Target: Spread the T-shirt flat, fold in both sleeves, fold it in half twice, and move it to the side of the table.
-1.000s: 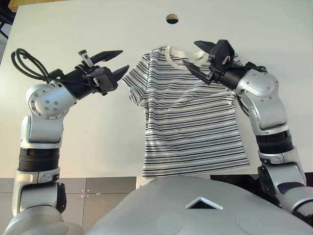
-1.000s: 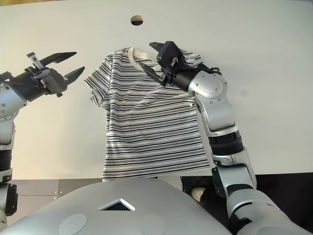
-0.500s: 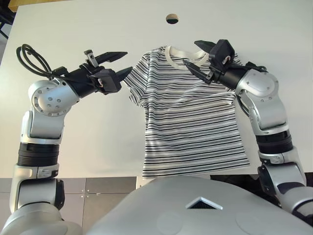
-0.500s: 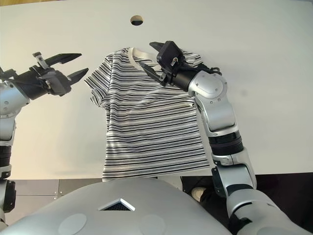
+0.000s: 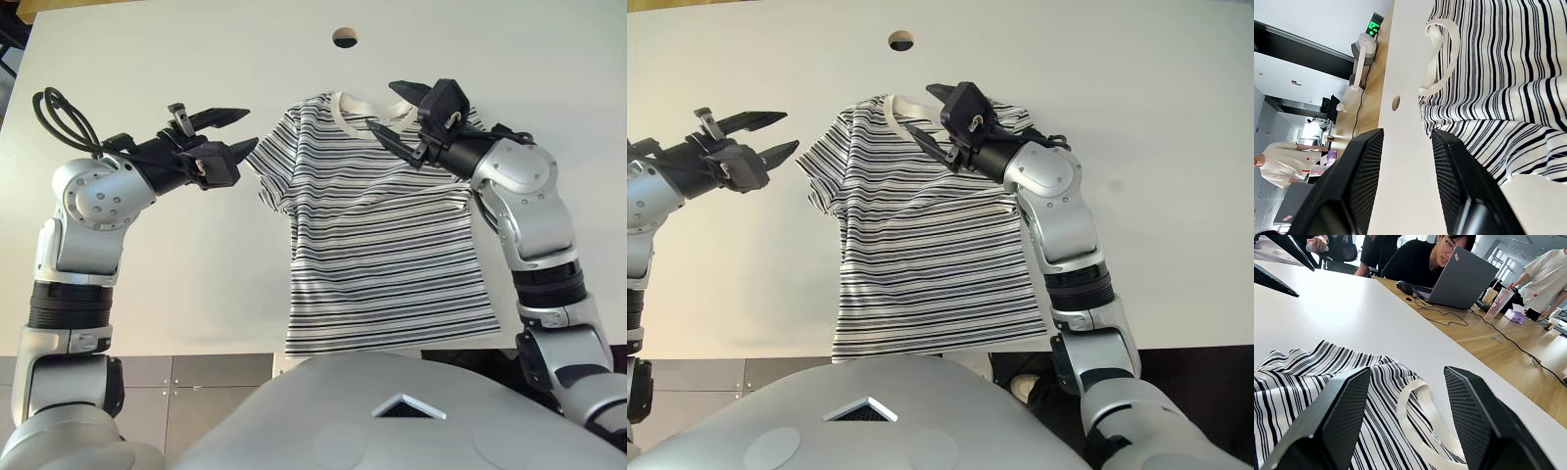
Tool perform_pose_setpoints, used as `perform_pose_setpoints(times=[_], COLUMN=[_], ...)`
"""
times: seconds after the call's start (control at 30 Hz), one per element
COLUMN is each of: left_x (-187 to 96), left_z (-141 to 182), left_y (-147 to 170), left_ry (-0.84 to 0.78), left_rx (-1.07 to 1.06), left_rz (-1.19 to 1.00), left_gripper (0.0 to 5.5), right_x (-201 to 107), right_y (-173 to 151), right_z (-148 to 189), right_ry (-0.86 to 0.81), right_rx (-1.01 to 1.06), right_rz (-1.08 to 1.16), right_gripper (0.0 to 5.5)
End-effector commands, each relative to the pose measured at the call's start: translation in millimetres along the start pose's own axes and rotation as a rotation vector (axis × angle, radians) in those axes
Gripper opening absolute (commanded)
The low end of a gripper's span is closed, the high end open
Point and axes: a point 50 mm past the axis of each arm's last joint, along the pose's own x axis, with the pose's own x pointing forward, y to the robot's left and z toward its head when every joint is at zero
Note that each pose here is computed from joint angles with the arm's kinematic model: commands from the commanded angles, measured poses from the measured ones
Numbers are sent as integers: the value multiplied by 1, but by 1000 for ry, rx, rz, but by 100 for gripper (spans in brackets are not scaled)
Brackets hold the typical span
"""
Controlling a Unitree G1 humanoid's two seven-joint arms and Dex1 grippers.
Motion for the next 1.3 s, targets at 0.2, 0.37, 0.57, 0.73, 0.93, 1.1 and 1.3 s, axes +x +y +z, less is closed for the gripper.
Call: perform_pose_setpoints(times=[0.2, 0.37, 0.57, 0.73, 0.93, 1.1, 1.3], left_x=[-1, 9, 23, 39, 46, 48, 49], left_z=[-27, -47, -55, -56, -56, -58, -63], left_y=[-5, -10, -18, -28, -38, -42, -45], left_ry=[176, 222, 198, 163, 144, 153, 175], left_rx=[301, 417, 433, 420, 435, 459, 488], left_rz=[-229, -339, -384, -409, -439, -458, -488], left_gripper=[183, 183, 183, 183, 183, 183, 138], right_x=[0, 0, 1, 0, 1, 1, 1], right_y=[0, 1, 1, 2, 2, 2, 5], right_z=[4, 5, 8, 12, 15, 18, 21], right_ry=[-11, -13, -25, -36, -47, -56, -73], right_rx=[-22, -21, -27, -45, -52, -56, -59], right_rz=[-2, -7, -8, -10, -13, -8, -2], right_gripper=[276, 276, 276, 276, 276, 276, 276])
